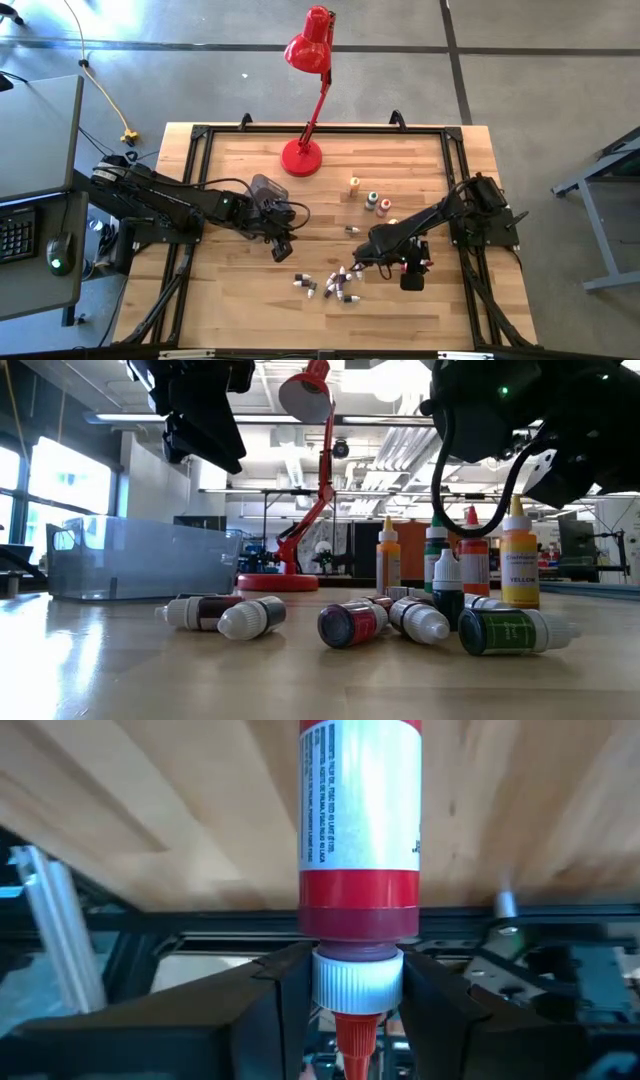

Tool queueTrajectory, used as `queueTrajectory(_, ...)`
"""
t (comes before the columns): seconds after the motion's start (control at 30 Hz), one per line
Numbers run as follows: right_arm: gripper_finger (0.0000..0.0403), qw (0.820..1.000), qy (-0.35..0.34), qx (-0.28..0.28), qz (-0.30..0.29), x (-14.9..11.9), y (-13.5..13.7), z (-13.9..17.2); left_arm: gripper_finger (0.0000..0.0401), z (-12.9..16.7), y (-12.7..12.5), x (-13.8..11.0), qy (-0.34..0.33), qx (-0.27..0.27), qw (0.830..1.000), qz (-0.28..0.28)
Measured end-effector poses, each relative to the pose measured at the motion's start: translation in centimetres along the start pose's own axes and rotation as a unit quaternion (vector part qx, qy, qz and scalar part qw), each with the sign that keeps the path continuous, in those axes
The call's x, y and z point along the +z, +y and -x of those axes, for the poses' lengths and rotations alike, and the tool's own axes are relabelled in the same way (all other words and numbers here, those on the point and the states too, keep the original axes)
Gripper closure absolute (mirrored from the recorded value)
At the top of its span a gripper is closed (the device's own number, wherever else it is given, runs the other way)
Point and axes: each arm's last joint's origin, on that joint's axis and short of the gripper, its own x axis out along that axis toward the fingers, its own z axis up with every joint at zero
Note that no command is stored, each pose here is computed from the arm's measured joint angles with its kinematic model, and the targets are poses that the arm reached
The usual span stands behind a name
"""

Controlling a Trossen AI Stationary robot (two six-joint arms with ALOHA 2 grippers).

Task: Pick & Place food coloring
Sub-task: Move the large red food coloring bottle to the middle right of the table

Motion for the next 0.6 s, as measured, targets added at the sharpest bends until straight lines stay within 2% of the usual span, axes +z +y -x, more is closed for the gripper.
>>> queueTrajectory(0.17,0.0281,0.999,0.017,0.042,-0.019,-0.09,0.23,0.02,0.027,0.0,0.06,0.05,-0.008,0.011,1.0,-0.005)
queueTrajectory(0.6,0.0261,0.99,0.025,0.044,-0.133,-0.12,0.28,0.01,0.027,-0.11,0.12,0.04,-0.013,0.022,1.0,-0.016)
